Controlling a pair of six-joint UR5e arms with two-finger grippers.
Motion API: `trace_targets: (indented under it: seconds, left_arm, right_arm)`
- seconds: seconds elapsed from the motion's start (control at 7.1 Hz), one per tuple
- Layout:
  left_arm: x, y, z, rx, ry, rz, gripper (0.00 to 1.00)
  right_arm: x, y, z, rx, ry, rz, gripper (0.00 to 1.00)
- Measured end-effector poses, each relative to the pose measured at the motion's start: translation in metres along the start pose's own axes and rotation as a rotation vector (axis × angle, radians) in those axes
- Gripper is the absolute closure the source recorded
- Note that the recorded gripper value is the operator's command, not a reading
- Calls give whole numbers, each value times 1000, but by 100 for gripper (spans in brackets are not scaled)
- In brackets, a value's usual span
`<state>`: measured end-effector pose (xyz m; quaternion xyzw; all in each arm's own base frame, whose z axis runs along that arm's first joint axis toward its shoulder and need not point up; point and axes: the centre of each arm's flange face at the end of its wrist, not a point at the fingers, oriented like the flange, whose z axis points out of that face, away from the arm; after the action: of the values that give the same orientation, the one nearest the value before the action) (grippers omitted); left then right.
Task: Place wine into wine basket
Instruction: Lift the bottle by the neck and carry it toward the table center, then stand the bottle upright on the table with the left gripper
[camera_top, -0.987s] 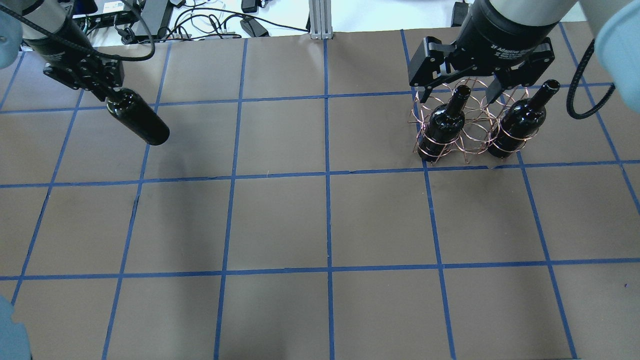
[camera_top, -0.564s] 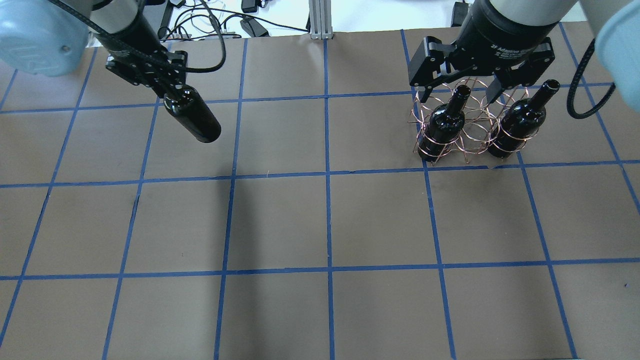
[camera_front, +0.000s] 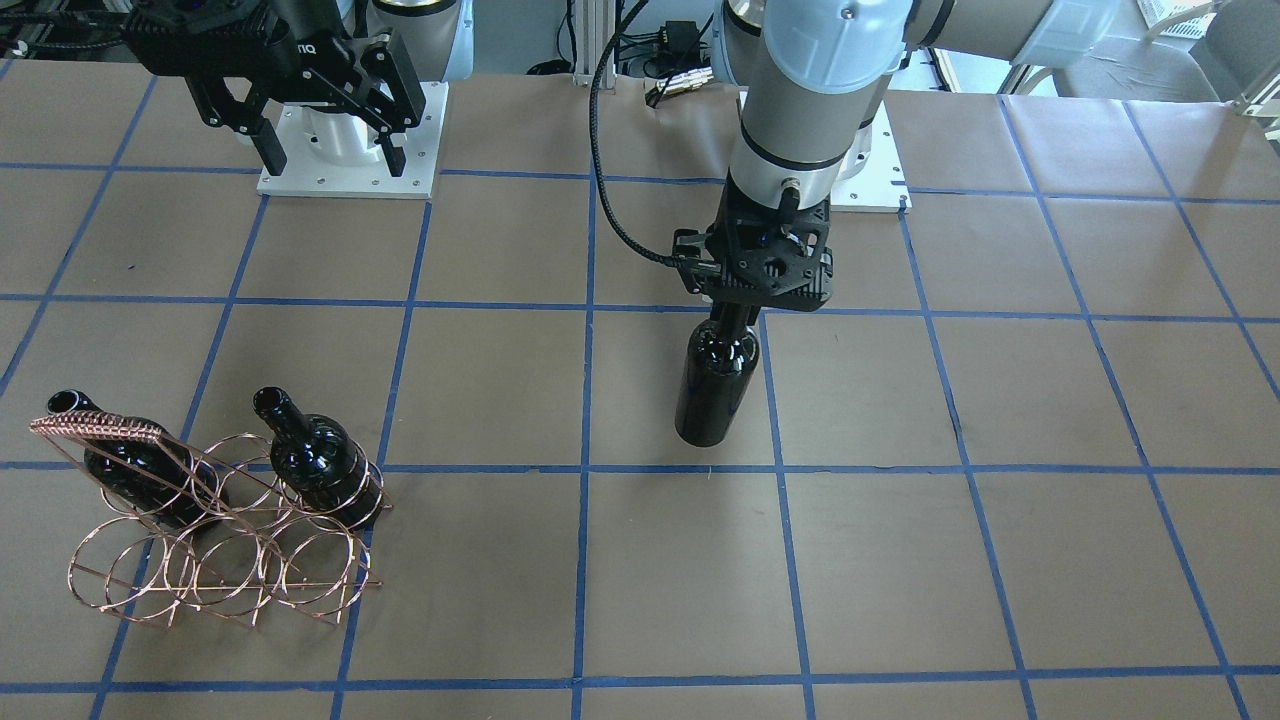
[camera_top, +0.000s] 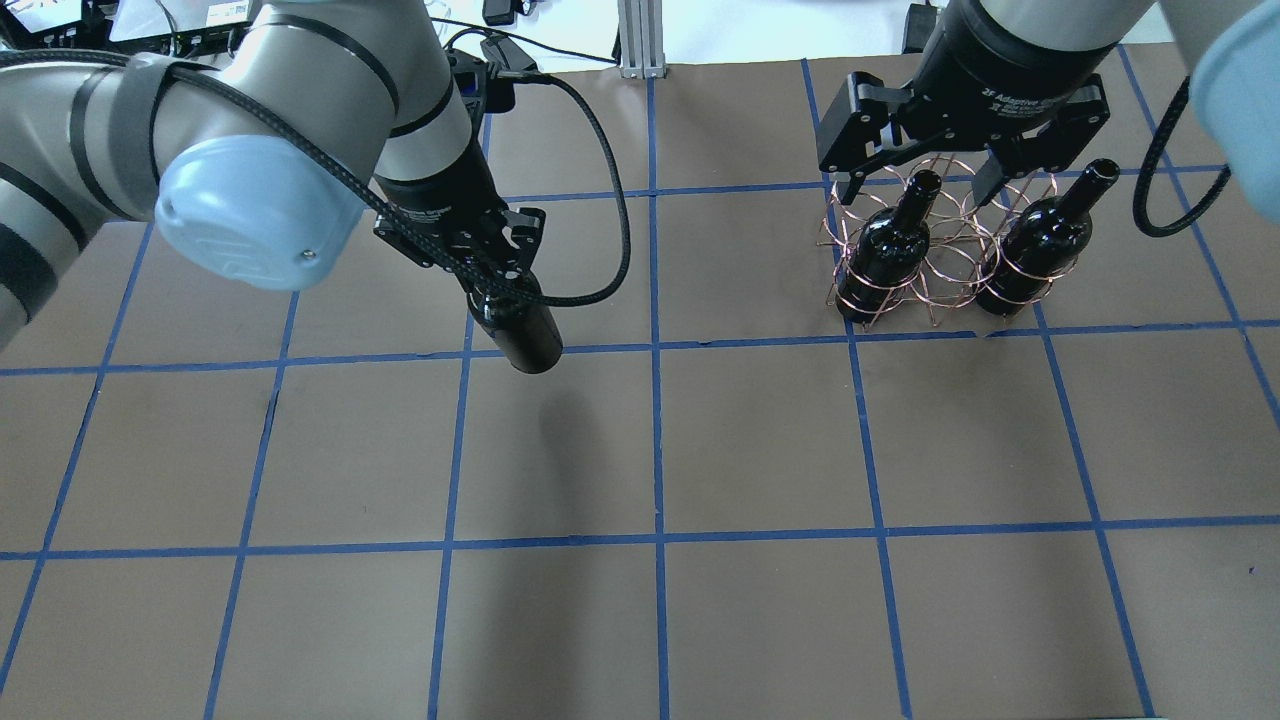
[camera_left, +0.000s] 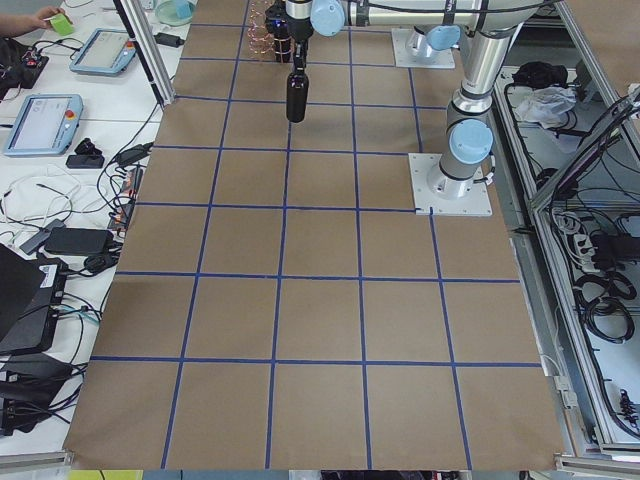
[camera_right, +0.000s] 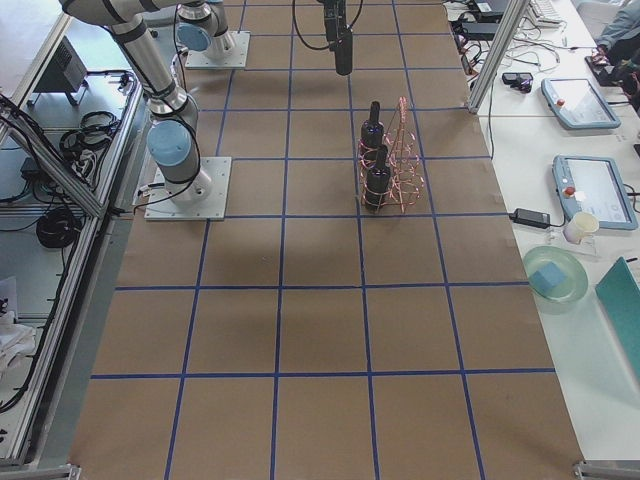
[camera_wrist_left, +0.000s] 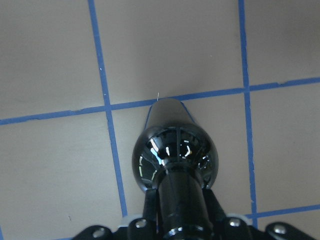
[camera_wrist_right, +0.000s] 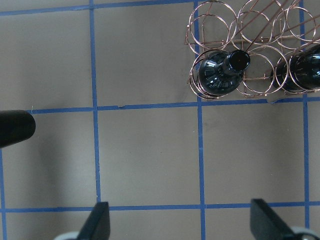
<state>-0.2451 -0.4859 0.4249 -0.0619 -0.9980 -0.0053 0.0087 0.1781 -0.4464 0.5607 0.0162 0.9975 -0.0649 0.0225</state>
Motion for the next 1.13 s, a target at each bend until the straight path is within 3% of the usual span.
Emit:
trace_targets:
  seconds: [0.7, 1.13]
  left_arm:
    - [69, 56, 30, -69, 10, 30, 100]
    - [83, 70, 41, -92, 1, 37, 100]
  right_arm:
    - [0, 0, 0, 0, 0, 0, 0]
    - [0, 0, 0, 0, 0, 0, 0]
